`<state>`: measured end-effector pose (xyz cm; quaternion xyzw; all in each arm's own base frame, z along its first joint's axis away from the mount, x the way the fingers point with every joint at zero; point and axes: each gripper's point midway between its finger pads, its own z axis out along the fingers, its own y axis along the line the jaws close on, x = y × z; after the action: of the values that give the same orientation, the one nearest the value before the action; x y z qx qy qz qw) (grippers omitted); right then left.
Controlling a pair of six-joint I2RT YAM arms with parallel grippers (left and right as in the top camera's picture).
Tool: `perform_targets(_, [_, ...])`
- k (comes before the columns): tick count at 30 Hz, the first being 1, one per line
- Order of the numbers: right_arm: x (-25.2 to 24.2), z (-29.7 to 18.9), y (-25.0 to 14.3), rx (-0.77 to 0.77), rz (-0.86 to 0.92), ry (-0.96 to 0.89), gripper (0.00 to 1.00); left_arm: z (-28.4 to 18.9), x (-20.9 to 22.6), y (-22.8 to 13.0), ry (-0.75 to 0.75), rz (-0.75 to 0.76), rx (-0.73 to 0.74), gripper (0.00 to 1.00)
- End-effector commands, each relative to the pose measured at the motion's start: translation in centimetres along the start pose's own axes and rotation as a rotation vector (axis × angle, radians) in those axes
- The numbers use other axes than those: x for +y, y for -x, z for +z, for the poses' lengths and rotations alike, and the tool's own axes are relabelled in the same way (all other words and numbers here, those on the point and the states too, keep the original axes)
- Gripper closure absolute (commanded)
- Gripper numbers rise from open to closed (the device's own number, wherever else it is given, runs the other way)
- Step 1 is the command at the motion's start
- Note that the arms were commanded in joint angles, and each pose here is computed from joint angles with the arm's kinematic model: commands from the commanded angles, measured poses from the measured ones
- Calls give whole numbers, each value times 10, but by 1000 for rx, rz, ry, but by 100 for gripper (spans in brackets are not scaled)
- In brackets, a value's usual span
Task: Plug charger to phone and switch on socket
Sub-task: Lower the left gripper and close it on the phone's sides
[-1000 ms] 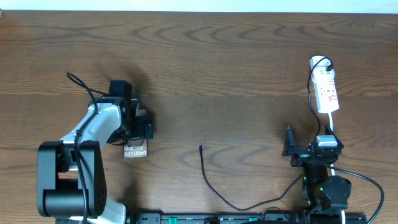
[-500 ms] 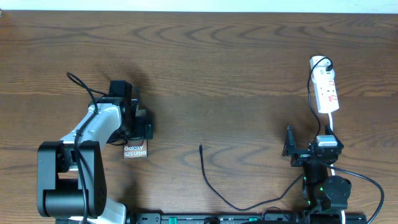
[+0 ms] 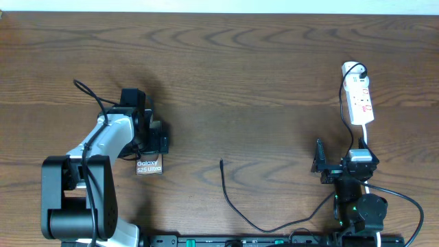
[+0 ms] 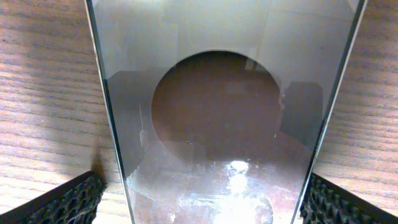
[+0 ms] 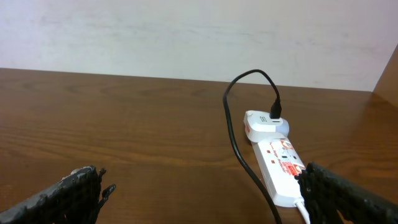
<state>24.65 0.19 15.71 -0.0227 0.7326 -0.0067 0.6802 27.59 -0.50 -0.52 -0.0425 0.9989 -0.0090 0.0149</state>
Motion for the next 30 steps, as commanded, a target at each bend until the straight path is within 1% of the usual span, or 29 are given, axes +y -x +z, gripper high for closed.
perform_targets(1, [-2,0,-1,0,6,-11,1,5,3,-8,11,-4,21,0])
perform_targets(10, [-2,0,-1,0,6,-11,1,13,4,-15,14,-4,46,1])
perform_targets(30, [-2,0,-1,0,6,-11,1,13,4,-15,14,-4,47,0])
